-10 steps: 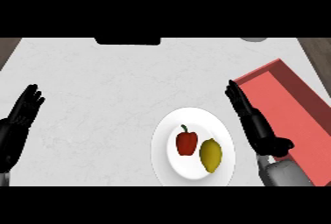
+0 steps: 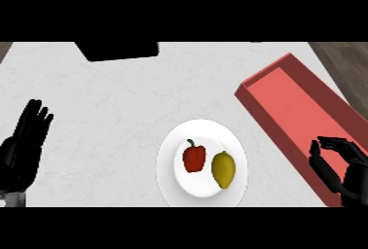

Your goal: Pick the lemon from the plate and place it in the cardboard box

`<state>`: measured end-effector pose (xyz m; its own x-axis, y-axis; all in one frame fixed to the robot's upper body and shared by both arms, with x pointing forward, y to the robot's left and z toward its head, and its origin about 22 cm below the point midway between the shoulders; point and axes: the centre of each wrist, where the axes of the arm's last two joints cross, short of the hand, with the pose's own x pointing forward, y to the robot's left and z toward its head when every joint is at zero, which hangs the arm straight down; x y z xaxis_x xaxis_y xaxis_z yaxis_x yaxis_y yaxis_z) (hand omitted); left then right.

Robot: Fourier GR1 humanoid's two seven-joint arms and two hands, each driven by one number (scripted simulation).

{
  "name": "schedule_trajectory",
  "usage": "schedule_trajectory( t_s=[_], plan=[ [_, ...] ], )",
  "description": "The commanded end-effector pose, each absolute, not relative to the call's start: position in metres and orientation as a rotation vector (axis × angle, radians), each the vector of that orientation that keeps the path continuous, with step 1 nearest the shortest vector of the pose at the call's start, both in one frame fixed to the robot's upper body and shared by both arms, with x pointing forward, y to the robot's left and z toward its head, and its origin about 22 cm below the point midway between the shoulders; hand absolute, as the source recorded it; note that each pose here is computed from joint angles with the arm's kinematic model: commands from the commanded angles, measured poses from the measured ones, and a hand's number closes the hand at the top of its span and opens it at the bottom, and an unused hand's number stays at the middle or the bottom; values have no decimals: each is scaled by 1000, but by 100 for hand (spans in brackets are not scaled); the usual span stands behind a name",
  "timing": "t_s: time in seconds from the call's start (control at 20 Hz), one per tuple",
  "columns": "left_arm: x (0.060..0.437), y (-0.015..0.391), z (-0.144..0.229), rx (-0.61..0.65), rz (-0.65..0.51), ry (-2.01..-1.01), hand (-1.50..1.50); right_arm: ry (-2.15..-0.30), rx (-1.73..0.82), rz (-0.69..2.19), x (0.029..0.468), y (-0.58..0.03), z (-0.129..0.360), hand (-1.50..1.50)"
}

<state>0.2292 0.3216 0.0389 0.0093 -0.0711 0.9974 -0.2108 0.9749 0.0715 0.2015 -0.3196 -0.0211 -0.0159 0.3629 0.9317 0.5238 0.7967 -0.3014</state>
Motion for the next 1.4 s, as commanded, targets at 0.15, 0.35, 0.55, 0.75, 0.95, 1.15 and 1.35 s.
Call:
schedule_trajectory(
  t_s=[0.15, 0.35, 0.55, 0.75, 0.95, 1.15, 1.35],
  plan=[
    [238, 292, 47, 126, 147, -1546, 0, -1675, -1155, -111, 113, -311, -18, -150],
    [253, 276, 51, 90, 130, -1559, 0, -1591, -1125, 64, 83, -295, 4, -150],
    [253, 271, 58, 87, 108, -1557, 0, -1349, -1008, 330, 42, -307, 11, -150],
    [260, 269, 63, 79, 98, -1570, 0, -1226, -895, 382, 29, -284, 43, -150],
    [270, 263, 62, 67, 105, -1560, 0, -1230, -878, 355, 42, -256, 89, -150],
    [264, 252, 57, 65, 93, -1553, 0, -1223, -840, 366, 58, -234, 116, -150],
    [259, 264, 57, 49, 96, -1548, 0, -1240, -829, 351, 74, -208, 111, -150]
  ],
)
